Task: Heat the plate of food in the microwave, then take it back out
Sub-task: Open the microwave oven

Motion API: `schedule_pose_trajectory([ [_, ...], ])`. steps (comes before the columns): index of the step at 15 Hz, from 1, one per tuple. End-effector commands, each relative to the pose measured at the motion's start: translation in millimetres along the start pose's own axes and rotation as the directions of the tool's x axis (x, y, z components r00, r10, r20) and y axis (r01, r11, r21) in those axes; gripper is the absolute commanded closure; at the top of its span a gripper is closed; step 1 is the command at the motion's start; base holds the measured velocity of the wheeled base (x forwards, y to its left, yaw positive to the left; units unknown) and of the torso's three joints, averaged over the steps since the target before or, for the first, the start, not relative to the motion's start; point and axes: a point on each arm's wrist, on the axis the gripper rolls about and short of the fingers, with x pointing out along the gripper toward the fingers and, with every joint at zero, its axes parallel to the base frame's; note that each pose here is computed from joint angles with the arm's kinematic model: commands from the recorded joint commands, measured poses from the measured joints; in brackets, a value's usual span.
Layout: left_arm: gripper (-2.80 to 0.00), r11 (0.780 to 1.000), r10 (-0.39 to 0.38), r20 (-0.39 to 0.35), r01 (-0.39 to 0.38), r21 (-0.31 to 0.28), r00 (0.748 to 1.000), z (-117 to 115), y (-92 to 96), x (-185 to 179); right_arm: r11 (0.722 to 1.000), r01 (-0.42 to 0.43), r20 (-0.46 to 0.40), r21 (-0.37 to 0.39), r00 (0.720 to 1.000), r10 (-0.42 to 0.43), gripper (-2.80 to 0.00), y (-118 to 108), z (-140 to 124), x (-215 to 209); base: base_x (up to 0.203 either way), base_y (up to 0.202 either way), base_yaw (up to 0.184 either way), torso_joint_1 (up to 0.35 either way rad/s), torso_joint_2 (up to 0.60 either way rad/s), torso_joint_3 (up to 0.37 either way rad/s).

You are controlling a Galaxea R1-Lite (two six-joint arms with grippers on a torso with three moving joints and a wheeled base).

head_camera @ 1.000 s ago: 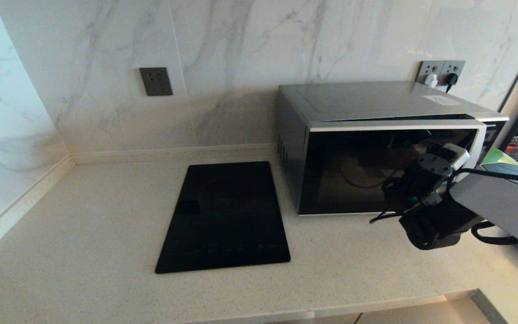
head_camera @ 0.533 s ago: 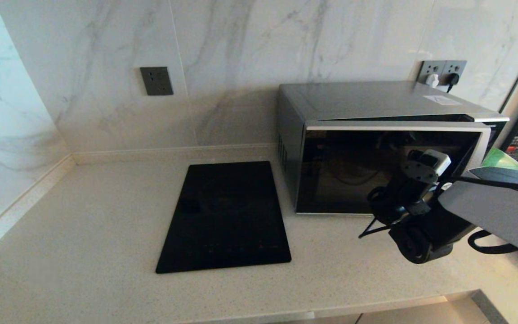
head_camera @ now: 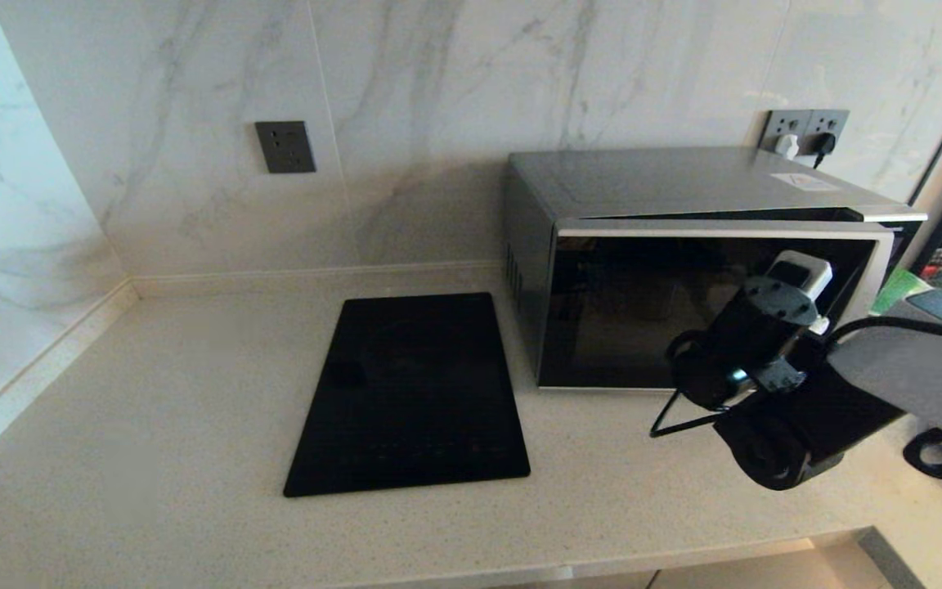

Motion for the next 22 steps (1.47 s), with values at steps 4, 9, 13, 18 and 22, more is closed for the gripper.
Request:
schedule_pose_trajectory([
  [4,0.0,1.0,0.001,-0.001,-0.001,-0.001,1.0,0,0.0,0,0.989,-0.148,0.133,-0.019,0.98,0.149,0.0,-79,153,-23,0.0,0.0,0.0,0.0,0.0,0.0],
  [9,0.0,1.0,0.001,-0.001,-0.001,-0.001,1.0,0,0.0,0,0.956,-0.18,0.161,-0.233,0.962,0.221,0.0,-125,251,-30,0.0,0.0,0.0,0.0,0.0,0.0],
  [13,0.0,1.0,0.001,-0.001,-0.001,-0.001,1.0,0,0.0,0,0.826,-0.198,0.09,-0.528,0.954,0.287,0.0,-163,293,-34,0.0,0.0,0.0,0.0,0.0,0.0],
  [18,0.0,1.0,0.001,-0.001,-0.001,-0.001,1.0,0,0.0,0,0.74,-0.217,0.069,-0.636,0.94,0.335,0.0,-172,315,-44,0.0,0.0,0.0,0.0,0.0,0.0],
  [22,0.0,1.0,0.001,-0.001,-0.001,-0.001,1.0,0,0.0,0,0.644,-0.23,0.034,-0.729,0.928,0.37,0.0,-175,313,-60,0.0,0.0,0.0,0.0,0.0,0.0],
])
